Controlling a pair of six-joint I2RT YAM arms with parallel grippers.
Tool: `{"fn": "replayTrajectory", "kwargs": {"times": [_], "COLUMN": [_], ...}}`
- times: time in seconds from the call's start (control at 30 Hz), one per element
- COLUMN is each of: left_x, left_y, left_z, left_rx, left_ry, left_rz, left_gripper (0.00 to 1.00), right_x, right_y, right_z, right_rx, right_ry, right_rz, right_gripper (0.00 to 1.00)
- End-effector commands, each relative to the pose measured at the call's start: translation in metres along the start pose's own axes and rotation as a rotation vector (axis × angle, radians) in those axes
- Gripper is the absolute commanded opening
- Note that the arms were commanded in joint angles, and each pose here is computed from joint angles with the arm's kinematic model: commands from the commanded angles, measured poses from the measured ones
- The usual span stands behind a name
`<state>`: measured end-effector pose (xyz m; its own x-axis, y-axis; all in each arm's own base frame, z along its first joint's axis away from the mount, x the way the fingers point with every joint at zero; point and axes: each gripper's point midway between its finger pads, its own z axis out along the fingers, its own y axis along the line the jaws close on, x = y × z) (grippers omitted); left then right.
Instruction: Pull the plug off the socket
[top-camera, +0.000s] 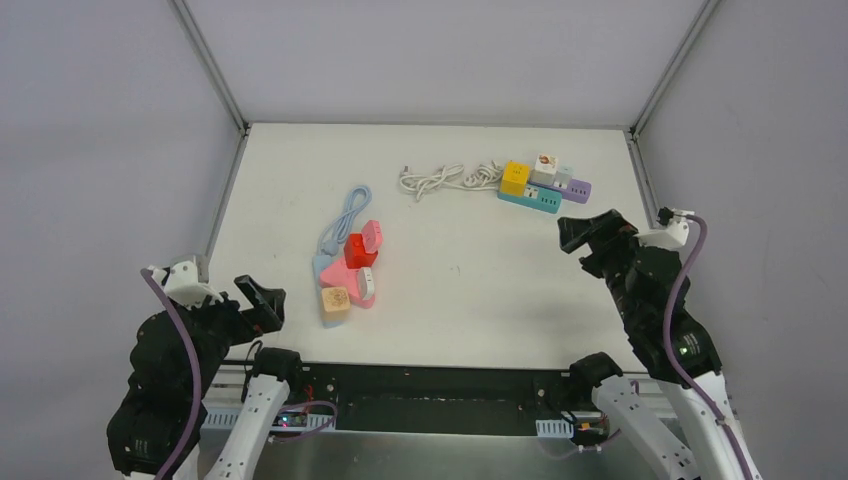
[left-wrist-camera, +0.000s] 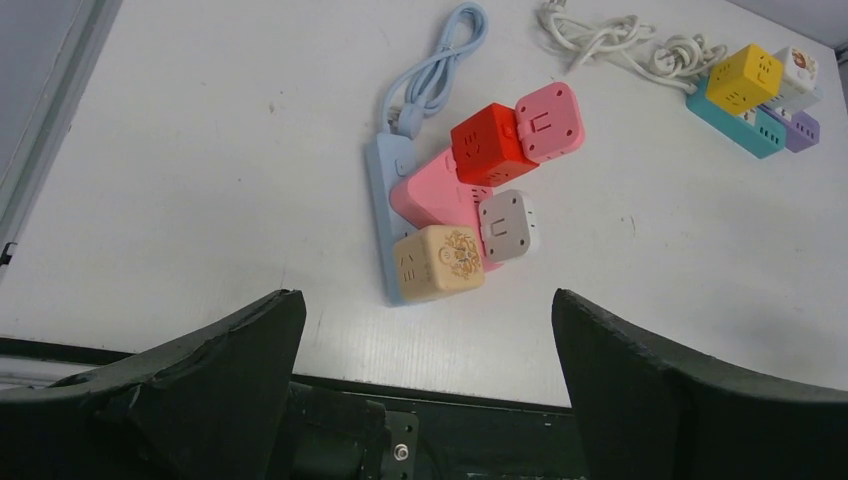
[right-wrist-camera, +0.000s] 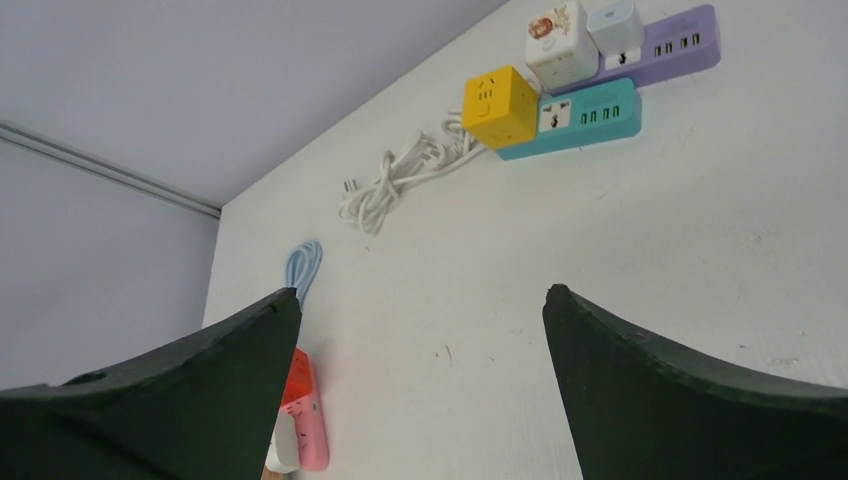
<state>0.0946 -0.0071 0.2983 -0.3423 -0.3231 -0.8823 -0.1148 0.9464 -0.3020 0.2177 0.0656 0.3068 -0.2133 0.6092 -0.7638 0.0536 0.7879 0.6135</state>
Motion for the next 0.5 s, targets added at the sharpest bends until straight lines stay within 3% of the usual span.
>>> {"fn": "replayTrajectory", "kwargs": {"times": [0.0, 0.1, 0.23, 0.47], "left_x": [0.004, 0.007, 0.007, -0.004], "left_y": [0.005, -0.013, -0.022, -0.01], "left_z": [-0.008, 0.0, 0.014, 0.043], "left_rx": [-0.005, 0.095, 0.119, 0.034], "left_ry": [-0.035, -0.02, 0.002, -0.087], "left_rz": [-0.012, -0.006, -0.032, -0.118], "left_gripper": [0.99, 0.99, 0.99, 0.99], "right_x": [0.02, 0.02, 0.034, 0.102], "right_y": [-0.022, -0.041, -0.029, 0.031], "right_z": [0.017, 0.027, 0.033, 0.024], "right_rx": [0.093, 0.184, 0.118, -0.234], "right_ry": [0.028, -0.014, 0.05, 0.405], "right_rz": [0.001, -0.018, -0.035, 0.021], "right_gripper": [0.95, 0.98, 0.99, 1.0]}}
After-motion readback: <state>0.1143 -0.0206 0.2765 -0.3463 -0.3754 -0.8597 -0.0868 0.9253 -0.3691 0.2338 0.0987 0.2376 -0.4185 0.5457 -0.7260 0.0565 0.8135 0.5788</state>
